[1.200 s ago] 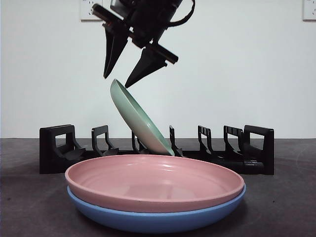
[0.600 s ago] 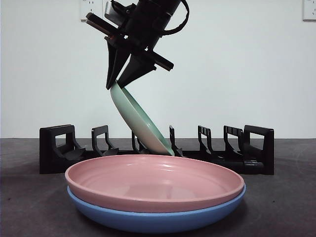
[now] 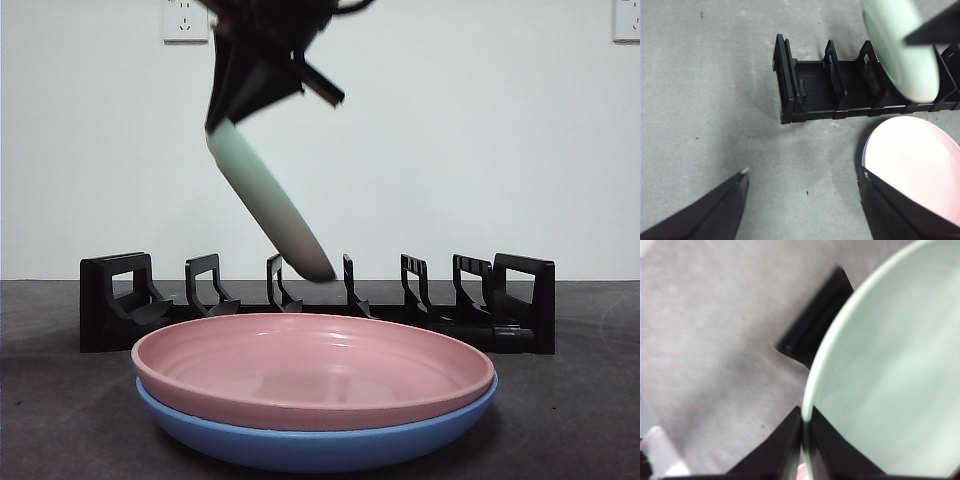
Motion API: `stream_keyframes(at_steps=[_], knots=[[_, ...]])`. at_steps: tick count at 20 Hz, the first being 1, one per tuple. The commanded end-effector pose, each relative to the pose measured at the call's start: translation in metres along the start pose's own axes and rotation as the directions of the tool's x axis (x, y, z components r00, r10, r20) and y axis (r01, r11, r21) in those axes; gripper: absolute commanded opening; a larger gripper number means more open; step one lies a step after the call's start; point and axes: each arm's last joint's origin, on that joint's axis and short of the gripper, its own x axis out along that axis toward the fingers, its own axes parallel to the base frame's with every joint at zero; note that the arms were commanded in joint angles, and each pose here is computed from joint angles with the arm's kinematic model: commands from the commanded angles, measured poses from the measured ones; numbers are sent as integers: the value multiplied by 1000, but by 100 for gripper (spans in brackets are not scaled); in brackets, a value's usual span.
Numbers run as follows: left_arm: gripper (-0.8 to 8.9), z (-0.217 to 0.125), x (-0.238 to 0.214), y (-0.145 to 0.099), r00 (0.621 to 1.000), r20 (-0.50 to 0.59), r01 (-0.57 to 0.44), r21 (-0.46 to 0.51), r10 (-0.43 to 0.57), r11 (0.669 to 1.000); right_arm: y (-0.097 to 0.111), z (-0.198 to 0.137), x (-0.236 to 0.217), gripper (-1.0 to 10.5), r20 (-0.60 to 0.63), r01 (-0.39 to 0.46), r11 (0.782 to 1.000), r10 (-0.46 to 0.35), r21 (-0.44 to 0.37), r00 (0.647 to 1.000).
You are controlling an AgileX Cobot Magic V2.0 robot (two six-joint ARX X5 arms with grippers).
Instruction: Place the plate
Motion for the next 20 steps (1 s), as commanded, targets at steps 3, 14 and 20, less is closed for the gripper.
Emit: stream_keyframes(at_steps=[3,14,20], knots=[[344,6,-4,-2,999,35,7,4,-7,1000,25,15,-36,14,69,-24,993,32,-115,997],[344,9,-5,-2,997,70,13,6,-13,1000,70,5,-89,14,119,4,932,42,-364,992],[344,10,-4,-2,997,76,14,7,-14,1000,92,-2,-126,14,226,18,907,86,-422,970]])
